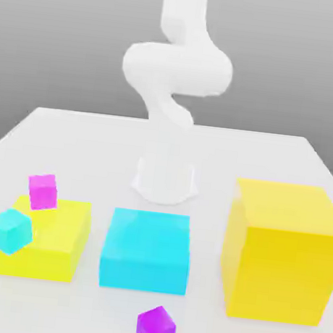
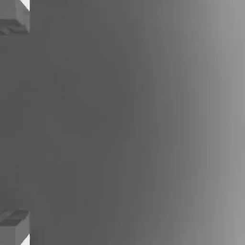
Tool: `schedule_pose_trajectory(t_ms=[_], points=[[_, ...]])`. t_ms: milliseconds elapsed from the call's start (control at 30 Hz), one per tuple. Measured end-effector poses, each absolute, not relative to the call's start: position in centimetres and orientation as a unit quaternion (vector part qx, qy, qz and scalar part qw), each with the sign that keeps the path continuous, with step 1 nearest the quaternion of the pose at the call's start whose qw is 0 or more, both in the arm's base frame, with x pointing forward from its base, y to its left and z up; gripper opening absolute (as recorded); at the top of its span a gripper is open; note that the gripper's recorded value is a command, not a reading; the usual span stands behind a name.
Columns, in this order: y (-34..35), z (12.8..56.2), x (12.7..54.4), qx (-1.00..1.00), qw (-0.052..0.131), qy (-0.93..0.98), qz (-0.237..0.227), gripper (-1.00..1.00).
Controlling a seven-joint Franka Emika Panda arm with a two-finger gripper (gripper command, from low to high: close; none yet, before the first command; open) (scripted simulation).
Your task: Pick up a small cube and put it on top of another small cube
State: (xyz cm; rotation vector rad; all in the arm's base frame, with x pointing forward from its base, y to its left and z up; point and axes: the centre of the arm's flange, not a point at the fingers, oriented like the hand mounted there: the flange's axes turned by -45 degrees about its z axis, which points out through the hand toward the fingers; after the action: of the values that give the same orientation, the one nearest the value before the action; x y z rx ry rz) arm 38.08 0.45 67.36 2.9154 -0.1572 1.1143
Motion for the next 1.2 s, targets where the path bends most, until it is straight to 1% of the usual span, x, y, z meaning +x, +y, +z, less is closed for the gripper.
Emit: schedule_pose_trajectory(t_ms=[100, 233, 367, 467, 667, 867, 967, 1067, 1100, 1200], points=[[0.6, 62.3, 41.9, 0.943, 0.020, -0.103, 0.316, 0.00], [0.4, 55.1, 45.8, 0.949, 0.031, -0.168, 0.265, 0.00], [0.0, 47.6, 48.4, 0.948, 0.037, -0.231, 0.215, 0.00], [-0.3, 41.9, 49.5, 0.944, 0.038, -0.276, 0.177, 0.00], [-0.6, 30.8, 49.8, 0.925, 0.029, -0.365, 0.100, 0.00], [0.8, 21.1, 47.7, 0.894, 0.006, -0.448, 0.019, 0.00], [1.2, 17.3, 47.3, 0.885, -0.001, -0.466, 0.003, 0.00], [1.3, 13.4, 47.2, 0.884, -0.001, -0.468, 0.000, 0.00], [1.3, 12.7, 47.1, 0.884, -0.001, -0.468, 0.000, -1.00], [1.3, 12.8, 47.1, 0.884, -0.001, -0.468, 0.001, -1.00]])
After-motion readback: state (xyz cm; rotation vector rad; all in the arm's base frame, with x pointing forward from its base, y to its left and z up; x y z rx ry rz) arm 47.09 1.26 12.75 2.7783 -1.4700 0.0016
